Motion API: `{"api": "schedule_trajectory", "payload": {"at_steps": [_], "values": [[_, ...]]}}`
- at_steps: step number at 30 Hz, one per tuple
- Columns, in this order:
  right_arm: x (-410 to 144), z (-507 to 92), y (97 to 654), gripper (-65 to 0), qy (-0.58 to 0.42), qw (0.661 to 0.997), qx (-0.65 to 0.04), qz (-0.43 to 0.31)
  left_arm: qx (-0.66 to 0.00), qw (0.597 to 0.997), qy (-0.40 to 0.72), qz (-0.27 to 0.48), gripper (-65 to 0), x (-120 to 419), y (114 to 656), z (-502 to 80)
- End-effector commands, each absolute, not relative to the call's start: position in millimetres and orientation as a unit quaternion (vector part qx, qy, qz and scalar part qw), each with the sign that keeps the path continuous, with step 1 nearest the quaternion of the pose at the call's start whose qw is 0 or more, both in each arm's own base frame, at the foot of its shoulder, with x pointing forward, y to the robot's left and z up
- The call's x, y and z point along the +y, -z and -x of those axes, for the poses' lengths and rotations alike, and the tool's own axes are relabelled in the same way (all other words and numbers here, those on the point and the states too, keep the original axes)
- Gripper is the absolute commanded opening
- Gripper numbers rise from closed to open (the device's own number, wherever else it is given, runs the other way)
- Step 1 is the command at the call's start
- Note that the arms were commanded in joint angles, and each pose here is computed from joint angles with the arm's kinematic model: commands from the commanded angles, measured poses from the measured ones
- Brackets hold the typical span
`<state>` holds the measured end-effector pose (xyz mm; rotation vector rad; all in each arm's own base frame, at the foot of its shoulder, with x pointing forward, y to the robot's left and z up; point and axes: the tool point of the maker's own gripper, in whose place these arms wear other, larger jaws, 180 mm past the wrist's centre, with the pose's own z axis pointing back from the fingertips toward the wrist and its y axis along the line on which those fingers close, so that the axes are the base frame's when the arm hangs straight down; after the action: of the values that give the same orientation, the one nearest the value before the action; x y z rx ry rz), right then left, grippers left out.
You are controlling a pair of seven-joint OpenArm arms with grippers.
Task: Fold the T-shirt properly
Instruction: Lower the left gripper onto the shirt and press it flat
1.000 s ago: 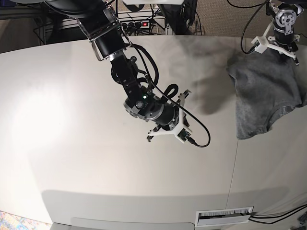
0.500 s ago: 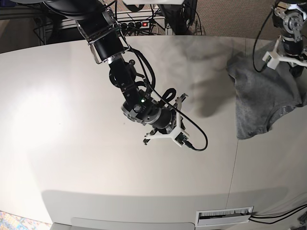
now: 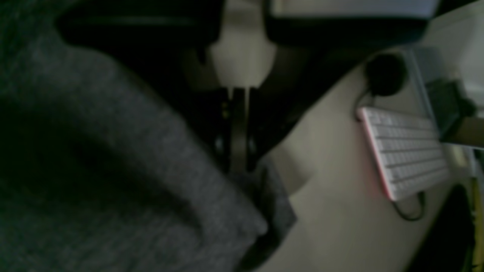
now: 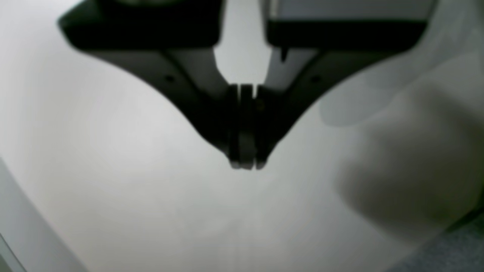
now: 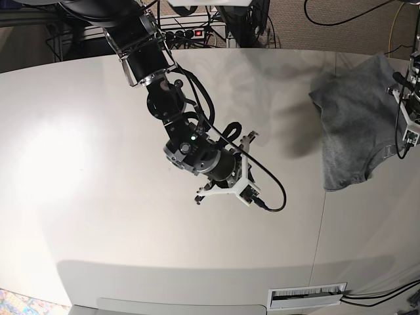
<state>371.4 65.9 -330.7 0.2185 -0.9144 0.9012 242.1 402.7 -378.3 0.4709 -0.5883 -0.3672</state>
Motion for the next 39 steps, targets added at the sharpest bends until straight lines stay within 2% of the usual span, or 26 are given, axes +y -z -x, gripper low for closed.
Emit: {"api": "schedule_trajectory", "payload": {"at_steps": [1, 7, 15, 20, 28, 39], "values": [[71.5, -381.0, 310.0, -65.0, -0.415, 0.782, -0.453, -0.105, -0.298, 0.908, 0.176, -0.237, -65.0, 410.0, 367.7, -252.2], [70.9, -380.9, 310.6, -65.0, -0.415, 0.783, -0.451, -0.104, -0.318, 0.922, 0.164, -0.147, -65.0, 373.0, 385.5, -263.8], [68.4, -379.7, 314.1, -65.0, -0.416, 0.788, -0.442, -0.099, -0.390, 0.903, 0.161, -0.078, -65.0, 321.8, 381.4, -298.6], [68.2, -379.8, 314.2, -65.0, -0.417, 0.789, -0.441, -0.099, -0.418, 0.892, 0.154, -0.078, -65.0, 313.8, 367.5, -321.7], [46.4, -393.6, 309.6, -65.0, -0.380, 0.802, -0.451, -0.092, -0.381, 0.896, 0.184, -0.132, -65.0, 335.5, 343.4, -325.2], [5.0, -411.3, 306.7, -65.0, -0.319, 0.828, -0.455, -0.076, -0.424, 0.863, 0.262, -0.087, -65.0, 249.3, 297.1, -283.9]]}}
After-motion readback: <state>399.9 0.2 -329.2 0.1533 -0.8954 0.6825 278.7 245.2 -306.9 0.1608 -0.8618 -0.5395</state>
